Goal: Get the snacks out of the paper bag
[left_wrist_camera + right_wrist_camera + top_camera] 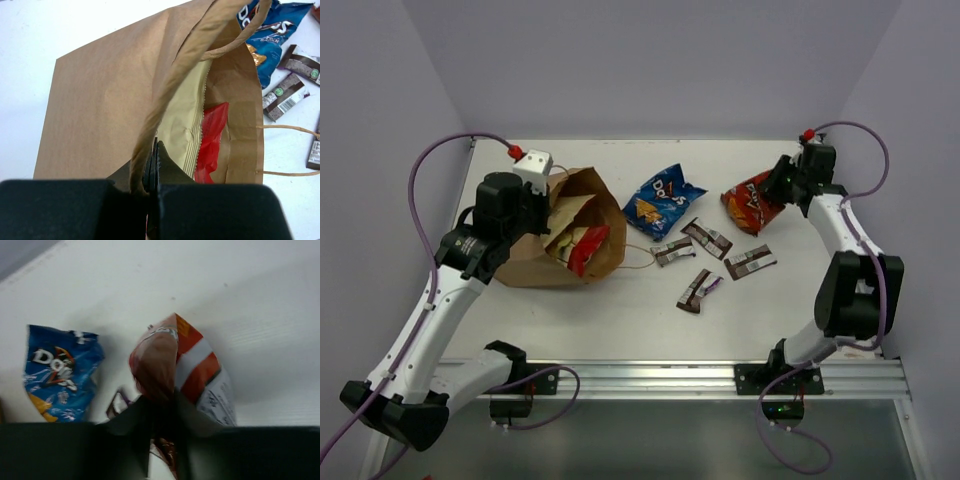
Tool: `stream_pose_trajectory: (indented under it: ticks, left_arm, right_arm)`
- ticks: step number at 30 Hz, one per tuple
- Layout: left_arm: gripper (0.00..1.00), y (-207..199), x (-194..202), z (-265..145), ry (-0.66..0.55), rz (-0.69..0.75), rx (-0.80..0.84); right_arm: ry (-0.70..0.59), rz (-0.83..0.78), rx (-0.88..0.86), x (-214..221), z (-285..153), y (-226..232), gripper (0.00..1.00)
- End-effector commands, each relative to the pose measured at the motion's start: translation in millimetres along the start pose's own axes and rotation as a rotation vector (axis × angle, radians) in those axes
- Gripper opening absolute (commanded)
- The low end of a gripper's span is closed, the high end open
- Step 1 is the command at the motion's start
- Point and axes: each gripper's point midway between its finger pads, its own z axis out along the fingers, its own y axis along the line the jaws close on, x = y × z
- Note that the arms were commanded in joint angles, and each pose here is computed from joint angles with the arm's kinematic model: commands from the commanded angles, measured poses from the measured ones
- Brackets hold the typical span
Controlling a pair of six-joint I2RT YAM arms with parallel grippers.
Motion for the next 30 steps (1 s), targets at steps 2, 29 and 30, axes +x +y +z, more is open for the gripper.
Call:
stream_pose_trajectory:
  ticks: [2,29,30]
  left_arm:
    - [0.0,-11,-14,-8,-0.05,0.044,0.077]
    - [0.0,-23,2,3,-0.011,-0.011,0.135]
    - [0.0,-23,1,3,-0.013,-0.011,0.135]
  right_arm:
    - [0.105,0.048,0.065,22,20,-26,0.42]
    - [0.069,0.02,-0.611,121,-161,276,0.89]
    - [0.081,0.042,-0.617,124,-158,287,0.89]
